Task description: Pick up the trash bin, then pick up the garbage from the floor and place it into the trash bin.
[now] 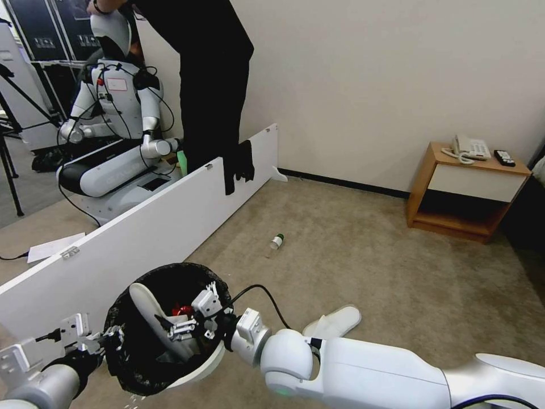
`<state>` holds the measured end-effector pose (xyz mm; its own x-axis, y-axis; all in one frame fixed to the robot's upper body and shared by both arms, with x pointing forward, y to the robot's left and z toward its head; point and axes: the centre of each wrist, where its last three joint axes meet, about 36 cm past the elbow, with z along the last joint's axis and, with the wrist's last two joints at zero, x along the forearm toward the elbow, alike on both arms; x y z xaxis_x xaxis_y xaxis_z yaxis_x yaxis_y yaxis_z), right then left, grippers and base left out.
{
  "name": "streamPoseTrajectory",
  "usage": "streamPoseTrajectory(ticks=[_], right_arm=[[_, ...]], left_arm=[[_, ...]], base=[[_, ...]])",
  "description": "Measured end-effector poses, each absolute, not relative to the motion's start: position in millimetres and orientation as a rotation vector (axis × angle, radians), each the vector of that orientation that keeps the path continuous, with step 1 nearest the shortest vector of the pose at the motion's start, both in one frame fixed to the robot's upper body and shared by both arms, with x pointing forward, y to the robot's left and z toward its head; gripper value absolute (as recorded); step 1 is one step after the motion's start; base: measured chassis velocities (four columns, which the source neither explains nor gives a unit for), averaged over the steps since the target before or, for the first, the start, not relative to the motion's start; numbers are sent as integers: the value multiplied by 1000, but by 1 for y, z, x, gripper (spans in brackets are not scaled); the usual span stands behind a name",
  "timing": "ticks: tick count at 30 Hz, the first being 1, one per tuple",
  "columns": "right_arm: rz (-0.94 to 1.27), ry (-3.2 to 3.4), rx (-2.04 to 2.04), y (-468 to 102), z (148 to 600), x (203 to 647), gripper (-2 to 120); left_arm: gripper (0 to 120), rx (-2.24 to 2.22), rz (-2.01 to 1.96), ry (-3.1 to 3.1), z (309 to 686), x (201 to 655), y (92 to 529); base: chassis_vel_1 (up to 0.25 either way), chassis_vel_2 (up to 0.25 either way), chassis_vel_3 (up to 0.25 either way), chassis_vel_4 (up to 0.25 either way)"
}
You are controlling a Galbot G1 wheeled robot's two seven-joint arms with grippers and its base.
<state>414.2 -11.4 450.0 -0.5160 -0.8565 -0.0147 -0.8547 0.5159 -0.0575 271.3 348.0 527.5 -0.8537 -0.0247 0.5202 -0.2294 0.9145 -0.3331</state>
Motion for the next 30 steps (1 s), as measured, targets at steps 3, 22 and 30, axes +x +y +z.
streamPoseTrajectory(ticks=[3, 22, 30], right_arm=[[-27, 2688, -1478, -15, 466, 422, 99], [211, 2590, -1188, -51, 571, 471, 100], [301, 2611, -943, -117, 600, 487, 100]], left_arm=[[2, 187, 526, -2550, 527, 271, 348], [2, 212, 518, -2544, 524, 270, 350], [2, 239, 480, -2558, 523, 269, 351]], base=[[0, 0, 0, 0], [0, 0, 0, 0], [0, 0, 0, 0]])
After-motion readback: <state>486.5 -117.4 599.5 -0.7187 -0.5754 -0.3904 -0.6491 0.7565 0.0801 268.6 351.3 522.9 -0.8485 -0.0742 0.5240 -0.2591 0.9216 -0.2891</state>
